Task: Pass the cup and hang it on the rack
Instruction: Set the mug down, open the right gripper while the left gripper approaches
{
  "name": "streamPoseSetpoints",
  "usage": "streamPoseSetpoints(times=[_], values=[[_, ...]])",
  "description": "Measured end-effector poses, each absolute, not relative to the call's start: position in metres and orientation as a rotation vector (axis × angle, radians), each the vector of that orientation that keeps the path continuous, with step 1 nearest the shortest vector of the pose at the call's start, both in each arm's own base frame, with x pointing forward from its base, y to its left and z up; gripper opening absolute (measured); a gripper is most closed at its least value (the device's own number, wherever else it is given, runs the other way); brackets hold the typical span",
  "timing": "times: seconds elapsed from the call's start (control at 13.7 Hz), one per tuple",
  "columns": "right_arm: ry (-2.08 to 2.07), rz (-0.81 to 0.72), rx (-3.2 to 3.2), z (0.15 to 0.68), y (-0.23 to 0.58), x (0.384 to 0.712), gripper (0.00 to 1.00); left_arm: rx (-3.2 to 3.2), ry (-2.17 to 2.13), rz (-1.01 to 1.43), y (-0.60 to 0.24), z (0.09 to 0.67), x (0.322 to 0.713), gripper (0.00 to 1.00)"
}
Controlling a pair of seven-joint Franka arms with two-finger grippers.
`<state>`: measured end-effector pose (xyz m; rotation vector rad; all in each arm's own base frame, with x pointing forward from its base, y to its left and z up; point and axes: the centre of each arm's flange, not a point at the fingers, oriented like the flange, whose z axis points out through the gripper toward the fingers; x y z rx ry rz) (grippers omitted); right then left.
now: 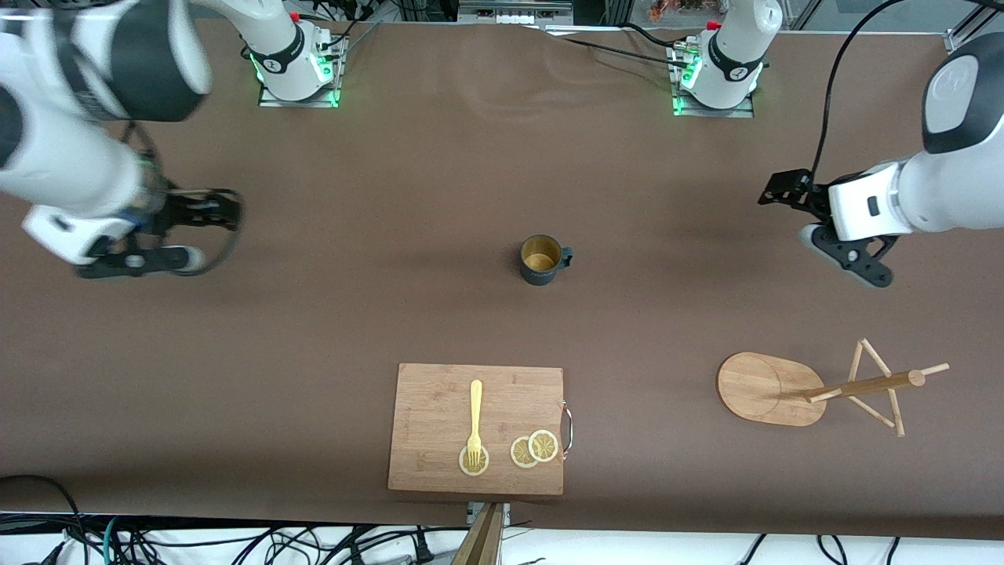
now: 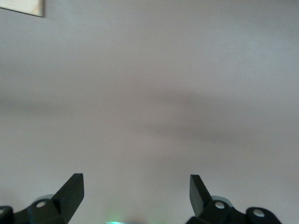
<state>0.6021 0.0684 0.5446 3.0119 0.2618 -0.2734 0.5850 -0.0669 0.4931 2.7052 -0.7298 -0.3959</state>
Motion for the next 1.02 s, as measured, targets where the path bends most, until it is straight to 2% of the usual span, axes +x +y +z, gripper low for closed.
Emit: streamPoseSetpoints(times=[0.22,0.36,0.66,1.02], values=[[0.262,-0.268,3.09,0.564,-0.007,0.594,1.0,2.56,-0.929,-0.314,-0.091,0.448,0.582,1.0],[0.243,-0.282,3.131,0.564,-0.026,0.581,1.0,2.468,-1.056,-0.22,-0.107,0.41,0.577,1.0],[0.202,-0.023,3.153,0.55,-0.029,0.569,1.0,2.292,-1.245,0.033,-0.135,0.344,0.566,1.0],[0.143,-0.069,3.124,0.576,-0.029,0.542,1.0,2.01,-1.32,0.367,-0.152,0.263,0.547,1.0]])
